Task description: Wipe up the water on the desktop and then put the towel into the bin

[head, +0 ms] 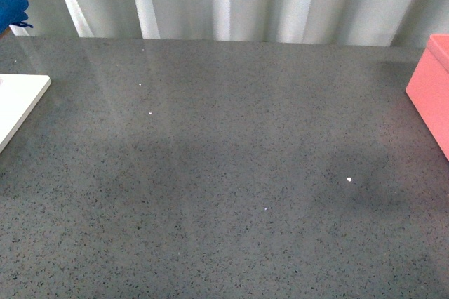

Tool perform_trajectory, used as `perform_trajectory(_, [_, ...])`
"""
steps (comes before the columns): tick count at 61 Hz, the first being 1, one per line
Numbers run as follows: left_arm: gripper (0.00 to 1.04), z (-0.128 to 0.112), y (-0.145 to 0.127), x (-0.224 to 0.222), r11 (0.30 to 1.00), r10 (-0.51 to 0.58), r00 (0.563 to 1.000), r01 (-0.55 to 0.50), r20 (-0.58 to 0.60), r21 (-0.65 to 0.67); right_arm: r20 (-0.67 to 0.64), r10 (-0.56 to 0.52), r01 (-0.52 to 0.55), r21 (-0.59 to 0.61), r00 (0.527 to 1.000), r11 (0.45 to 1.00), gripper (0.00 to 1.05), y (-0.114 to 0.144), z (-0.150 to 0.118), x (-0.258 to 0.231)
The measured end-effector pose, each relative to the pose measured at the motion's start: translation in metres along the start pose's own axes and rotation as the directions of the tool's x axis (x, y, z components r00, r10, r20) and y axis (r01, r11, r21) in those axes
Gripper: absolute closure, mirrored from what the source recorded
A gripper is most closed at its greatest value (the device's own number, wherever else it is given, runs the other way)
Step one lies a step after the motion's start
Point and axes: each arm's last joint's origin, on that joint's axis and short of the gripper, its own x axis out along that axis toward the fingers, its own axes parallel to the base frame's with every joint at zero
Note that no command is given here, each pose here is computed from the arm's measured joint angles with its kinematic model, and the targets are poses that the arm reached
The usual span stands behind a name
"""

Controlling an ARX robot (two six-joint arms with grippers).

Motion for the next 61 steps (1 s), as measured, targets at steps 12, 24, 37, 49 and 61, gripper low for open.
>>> perform_trajectory(12, [0.07,-0.012,0.007,0.013,1.0,-0.003,0.998,0.003,-0.07,0.002,0.0,0.0,0.0,0.0,1.0,1.0,0.07,0.0,0.0,0.0])
perform_trajectory(24, [0.07,-0.025,0.009,0.028,0.999,-0.044,0.988,0.042,-0.149,-0.017,0.0,0.0,0.0,0.0,1.0,1.0,0.07,0.0,0.0,0.0])
perform_trajectory(37, [0.07,-0.029,0.015,0.038,1.0,-0.016,0.989,0.015,-0.145,-0.011,0.0,0.0,0.0,0.0,1.0,1.0,0.07,0.0,0.0,0.0])
perform_trajectory(49, [0.07,-0.036,0.023,0.043,1.0,0.008,0.987,-0.01,-0.161,-0.012,0.0,0.0,0.0,0.0,1.0,1.0,0.07,0.0,0.0,0.0])
perform_trajectory(61, [0.24,-0.039,0.025,0.044,1.0,-0.016,0.987,0.012,-0.161,-0.023,0.0,0.0,0.0,0.0,1.0,1.0,0.07,0.0,0.0,0.0])
